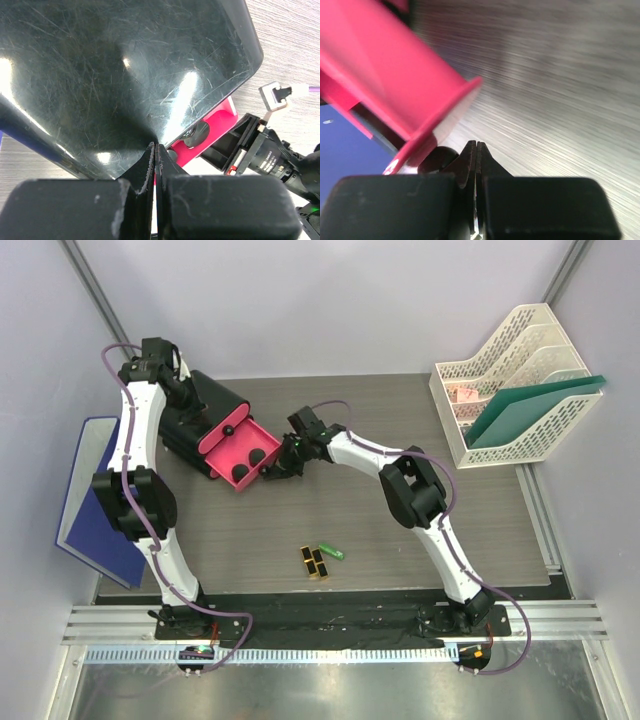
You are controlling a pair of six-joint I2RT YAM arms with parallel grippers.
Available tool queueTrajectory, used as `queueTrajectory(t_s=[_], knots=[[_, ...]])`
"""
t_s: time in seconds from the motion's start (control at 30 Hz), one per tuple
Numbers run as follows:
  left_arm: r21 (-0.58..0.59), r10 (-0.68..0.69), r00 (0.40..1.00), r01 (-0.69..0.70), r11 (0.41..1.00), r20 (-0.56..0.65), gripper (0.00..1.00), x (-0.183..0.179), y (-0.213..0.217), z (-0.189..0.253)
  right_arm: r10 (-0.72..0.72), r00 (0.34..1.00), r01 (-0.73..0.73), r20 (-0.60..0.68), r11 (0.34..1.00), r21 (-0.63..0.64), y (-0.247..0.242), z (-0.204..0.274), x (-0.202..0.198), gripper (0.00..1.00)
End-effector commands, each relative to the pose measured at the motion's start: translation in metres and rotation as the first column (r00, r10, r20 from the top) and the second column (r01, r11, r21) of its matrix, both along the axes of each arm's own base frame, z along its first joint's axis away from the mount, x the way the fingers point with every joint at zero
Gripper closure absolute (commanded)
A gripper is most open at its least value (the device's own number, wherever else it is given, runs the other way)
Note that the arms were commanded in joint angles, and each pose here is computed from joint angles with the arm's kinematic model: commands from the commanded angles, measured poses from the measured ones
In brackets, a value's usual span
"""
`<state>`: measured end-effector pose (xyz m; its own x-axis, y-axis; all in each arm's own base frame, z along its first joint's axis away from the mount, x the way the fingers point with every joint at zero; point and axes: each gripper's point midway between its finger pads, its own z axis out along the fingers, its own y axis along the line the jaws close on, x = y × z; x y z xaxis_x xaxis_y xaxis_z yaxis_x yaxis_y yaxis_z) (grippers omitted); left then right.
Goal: Organize the makeup
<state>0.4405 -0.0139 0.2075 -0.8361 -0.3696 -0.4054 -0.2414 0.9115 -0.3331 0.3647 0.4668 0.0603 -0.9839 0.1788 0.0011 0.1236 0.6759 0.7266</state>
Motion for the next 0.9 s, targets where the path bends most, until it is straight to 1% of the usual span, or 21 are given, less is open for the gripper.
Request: queueTrajectory(t_s=[0.0, 0.1, 0.23, 0.27, 0.3, 0.37, 0.43, 0.5, 0.53, 0.6, 0.67, 0.7, 0.87], knots=[[0.055, -0.002, 0.992, 0.010, 0.998, -0.129, 1.00, -0.016, 0.009, -0.028, 0.001, 0.989, -0.035, 0.145, 0.971, 0.236, 0.032, 0.075, 0.014, 0.99], [0.056, -0.004, 0.992, 0.011, 0.998, -0.127, 1.00, -0.016, 0.010, -0.028, -0.011, 0.985, -0.037, 0.173, 0.963, 0.268, 0.037, 0.084, 0.019, 0.99], [0.056, -0.004, 0.991, 0.011, 0.998, -0.130, 1.00, -0.016, 0.010, -0.029, -0.005, 0.985, -0.044, 0.170, 0.958, 0.282, 0.046, 0.076, 0.026, 0.99], [0.056, -0.004, 0.991, 0.011, 0.998, -0.130, 1.00, -0.016, 0.010, -0.029, -0.007, 0.983, -0.048, 0.183, 0.954, 0.297, 0.050, 0.082, 0.030, 0.99], [0.056, -0.005, 0.991, 0.013, 0.998, -0.133, 1.00, -0.017, 0.010, -0.029, -0.009, 0.985, -0.043, 0.174, 0.955, 0.293, 0.053, 0.072, 0.033, 0.99], [0.055, -0.006, 0.991, 0.013, 0.998, -0.136, 1.00, -0.018, 0.009, -0.030, -0.019, 0.981, -0.043, 0.191, 0.948, 0.314, 0.060, 0.079, 0.041, 0.99], [0.056, -0.006, 0.991, 0.014, 0.998, -0.137, 1.00, -0.018, 0.009, -0.030, -0.032, 0.980, -0.035, 0.194, 0.942, 0.332, 0.066, 0.077, 0.048, 0.99], [0.056, -0.007, 0.990, 0.015, 0.998, -0.140, 1.00, -0.019, 0.009, -0.031, -0.059, 0.974, -0.029, 0.218, 0.925, 0.379, 0.073, 0.094, 0.057, 0.99], [0.055, -0.010, 0.990, 0.018, 0.998, -0.141, 1.00, -0.019, 0.009, -0.031, -0.066, 0.975, -0.022, 0.214, 0.923, 0.385, 0.076, 0.090, 0.060, 0.99], [0.058, -0.007, 0.990, 0.016, 0.998, -0.143, 1.00, -0.020, 0.010, -0.032, -0.096, 0.969, -0.010, 0.229, 0.907, 0.422, 0.081, 0.103, 0.069, 0.99], [0.056, -0.009, 0.989, 0.018, 0.998, -0.147, 1.00, -0.022, 0.009, -0.033, -0.120, 0.971, 0.017, 0.208, 0.897, 0.441, 0.083, 0.104, 0.074, 0.99], [0.056, -0.009, 0.988, 0.018, 0.998, -0.152, 1.00, -0.022, 0.009, -0.035, -0.137, 0.964, 0.011, 0.230, 0.879, 0.477, 0.087, 0.112, 0.078, 0.99], [0.058, -0.008, 0.988, 0.018, 0.998, -0.155, 1.00, -0.024, 0.010, -0.035, -0.176, 0.962, 0.033, 0.210, 0.835, 0.549, 0.096, 0.120, 0.090, 0.99]])
